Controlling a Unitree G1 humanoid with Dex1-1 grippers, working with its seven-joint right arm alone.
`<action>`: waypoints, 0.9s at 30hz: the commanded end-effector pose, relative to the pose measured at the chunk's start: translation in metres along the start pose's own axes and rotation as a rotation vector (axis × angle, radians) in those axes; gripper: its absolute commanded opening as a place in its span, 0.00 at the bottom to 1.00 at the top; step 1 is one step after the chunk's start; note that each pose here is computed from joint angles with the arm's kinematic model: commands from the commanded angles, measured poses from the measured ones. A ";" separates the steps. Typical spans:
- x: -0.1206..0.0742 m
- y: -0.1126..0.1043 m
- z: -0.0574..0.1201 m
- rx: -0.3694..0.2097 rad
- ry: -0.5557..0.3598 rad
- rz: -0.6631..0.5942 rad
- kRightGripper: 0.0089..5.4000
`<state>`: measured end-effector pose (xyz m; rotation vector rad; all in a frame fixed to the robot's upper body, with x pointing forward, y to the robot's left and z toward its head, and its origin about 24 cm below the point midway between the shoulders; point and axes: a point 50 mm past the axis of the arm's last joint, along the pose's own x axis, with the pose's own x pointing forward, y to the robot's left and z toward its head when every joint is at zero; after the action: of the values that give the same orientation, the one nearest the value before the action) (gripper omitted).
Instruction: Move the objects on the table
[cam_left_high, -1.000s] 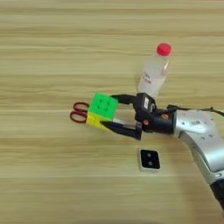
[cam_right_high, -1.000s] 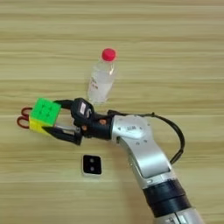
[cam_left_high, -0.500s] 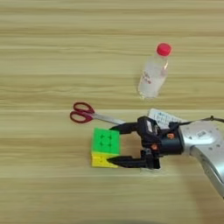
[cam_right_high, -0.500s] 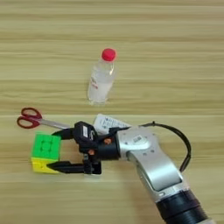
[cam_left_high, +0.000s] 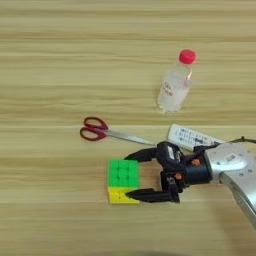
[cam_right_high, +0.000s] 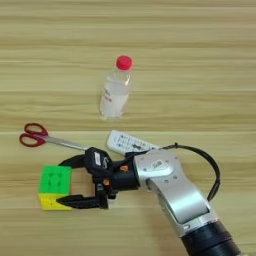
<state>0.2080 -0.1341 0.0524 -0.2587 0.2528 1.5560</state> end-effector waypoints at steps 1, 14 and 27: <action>-0.006 -0.009 0.016 -0.096 -0.004 -0.036 0.79; -0.012 -0.021 0.043 -0.102 -0.211 -0.130 0.99; -0.021 -0.072 0.053 -0.128 -0.230 -0.548 0.99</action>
<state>0.2650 -0.1361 0.0874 -0.1125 -0.0031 1.1119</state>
